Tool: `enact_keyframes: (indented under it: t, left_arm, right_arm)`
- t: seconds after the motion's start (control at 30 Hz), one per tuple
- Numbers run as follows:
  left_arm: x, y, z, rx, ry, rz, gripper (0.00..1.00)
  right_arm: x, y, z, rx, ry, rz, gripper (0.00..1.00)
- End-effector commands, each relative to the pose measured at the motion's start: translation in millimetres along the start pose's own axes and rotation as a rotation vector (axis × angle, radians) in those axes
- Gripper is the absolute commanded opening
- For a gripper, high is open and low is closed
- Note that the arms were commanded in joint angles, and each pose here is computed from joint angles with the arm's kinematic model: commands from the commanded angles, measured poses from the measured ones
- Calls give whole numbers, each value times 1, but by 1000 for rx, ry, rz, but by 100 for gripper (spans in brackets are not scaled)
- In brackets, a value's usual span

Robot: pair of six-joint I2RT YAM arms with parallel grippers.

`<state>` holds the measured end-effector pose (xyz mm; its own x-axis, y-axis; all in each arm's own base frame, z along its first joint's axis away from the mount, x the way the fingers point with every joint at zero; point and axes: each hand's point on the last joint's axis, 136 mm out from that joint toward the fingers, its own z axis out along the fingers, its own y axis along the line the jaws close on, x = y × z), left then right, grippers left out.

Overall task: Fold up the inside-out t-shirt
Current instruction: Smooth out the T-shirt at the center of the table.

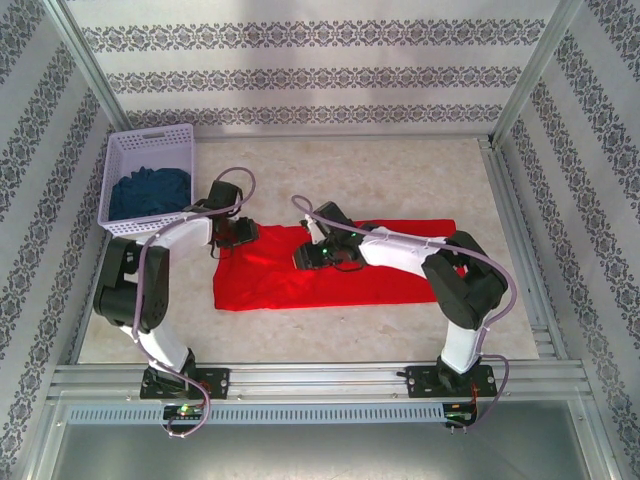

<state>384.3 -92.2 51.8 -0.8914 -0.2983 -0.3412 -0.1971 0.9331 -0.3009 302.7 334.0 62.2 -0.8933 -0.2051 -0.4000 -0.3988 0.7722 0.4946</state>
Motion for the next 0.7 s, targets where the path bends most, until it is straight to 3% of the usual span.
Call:
enact_keyframes:
  t: [0.0, 0.33, 0.53, 0.67]
  left_arm:
    - [-26, 0, 5, 12, -42, 12, 40]
    - [-60, 1, 13, 45, -78, -20, 6]
    - [-72, 7, 17, 21, -91, -23, 5]
    - [-79, 14, 25, -30, -75, -17, 12]
  right_arm:
    - [-13, -6, -8, -31, -36, 24, 39]
    - [-28, -79, -17, 69, -60, 187, 40]
    - [-17, -114, -12, 152, -3, 236, 40]
    - [-23, -113, -24, 179, -9, 186, 40]
